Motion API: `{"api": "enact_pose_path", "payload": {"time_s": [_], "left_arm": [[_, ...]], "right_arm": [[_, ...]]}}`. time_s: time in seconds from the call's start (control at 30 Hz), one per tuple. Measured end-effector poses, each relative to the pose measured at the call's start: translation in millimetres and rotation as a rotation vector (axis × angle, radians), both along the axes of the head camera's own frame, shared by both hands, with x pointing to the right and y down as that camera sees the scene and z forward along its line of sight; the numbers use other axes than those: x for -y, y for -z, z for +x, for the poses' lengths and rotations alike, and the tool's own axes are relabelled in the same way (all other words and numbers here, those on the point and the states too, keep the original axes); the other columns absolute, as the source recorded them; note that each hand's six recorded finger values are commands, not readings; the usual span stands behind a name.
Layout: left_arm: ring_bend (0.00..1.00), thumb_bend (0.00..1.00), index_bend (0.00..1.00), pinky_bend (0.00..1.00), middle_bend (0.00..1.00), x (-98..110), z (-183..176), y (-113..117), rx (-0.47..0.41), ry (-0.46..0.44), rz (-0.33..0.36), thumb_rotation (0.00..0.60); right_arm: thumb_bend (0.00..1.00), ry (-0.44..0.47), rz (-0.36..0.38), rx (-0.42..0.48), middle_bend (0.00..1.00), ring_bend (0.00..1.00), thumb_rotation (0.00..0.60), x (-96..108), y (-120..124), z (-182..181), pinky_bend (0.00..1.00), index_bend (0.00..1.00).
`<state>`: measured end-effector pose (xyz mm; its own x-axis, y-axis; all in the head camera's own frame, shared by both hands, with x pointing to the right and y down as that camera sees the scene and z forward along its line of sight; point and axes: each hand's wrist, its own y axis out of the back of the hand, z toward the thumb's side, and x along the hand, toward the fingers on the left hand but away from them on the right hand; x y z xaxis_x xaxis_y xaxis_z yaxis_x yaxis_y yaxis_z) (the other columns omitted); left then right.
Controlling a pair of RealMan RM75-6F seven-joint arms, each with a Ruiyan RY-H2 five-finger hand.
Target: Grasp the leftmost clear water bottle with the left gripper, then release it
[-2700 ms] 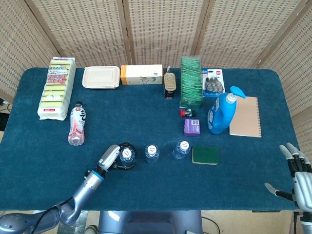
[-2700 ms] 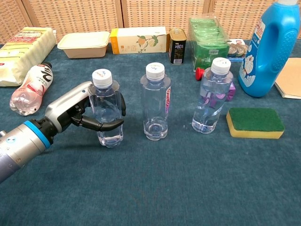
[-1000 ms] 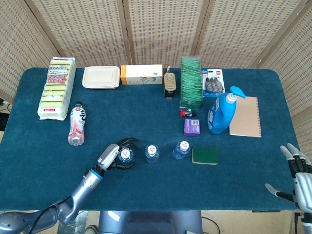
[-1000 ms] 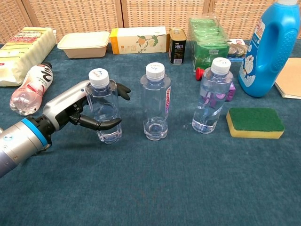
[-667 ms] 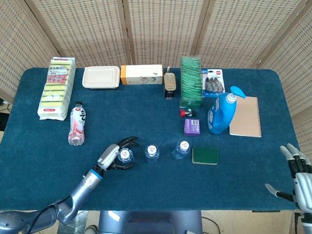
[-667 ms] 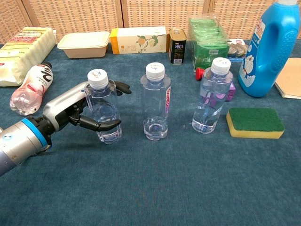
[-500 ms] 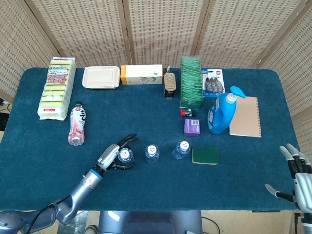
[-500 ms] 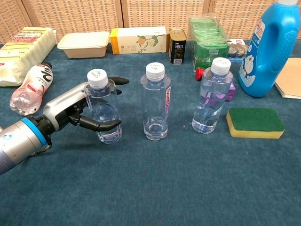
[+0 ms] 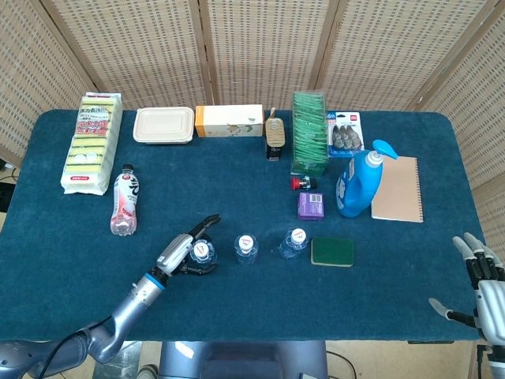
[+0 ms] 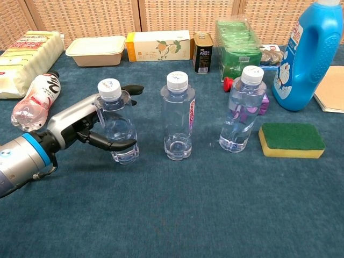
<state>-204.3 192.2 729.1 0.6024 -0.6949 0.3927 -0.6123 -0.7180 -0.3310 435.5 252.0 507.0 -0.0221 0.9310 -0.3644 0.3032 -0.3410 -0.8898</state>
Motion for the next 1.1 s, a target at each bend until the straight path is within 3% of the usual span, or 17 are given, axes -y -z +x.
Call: {"api": "enact_pose_path", "payload": {"time_s": [0.63,1.1], "left_arm": [[0.0,0.15,0.0,0.23,0.0,1.8,-10.7,11.8,-0.021,-0.001,-0.011,0.6],[0.0,0.14,0.0,0.23,0.0,-2.1,-25.3,29.5,-0.044,-0.006,0.002,0.6]], "right_arm": [[0.03,0.012,-0.006,0.002,0.0,0.0,0.6,-1.0,0.0,-3.9,0.0,0.0],[0.03,0.022,-0.009,-0.006,0.0,0.0,0.6,-2.5,-0.2,-6.9,0.0,0.0]]}}
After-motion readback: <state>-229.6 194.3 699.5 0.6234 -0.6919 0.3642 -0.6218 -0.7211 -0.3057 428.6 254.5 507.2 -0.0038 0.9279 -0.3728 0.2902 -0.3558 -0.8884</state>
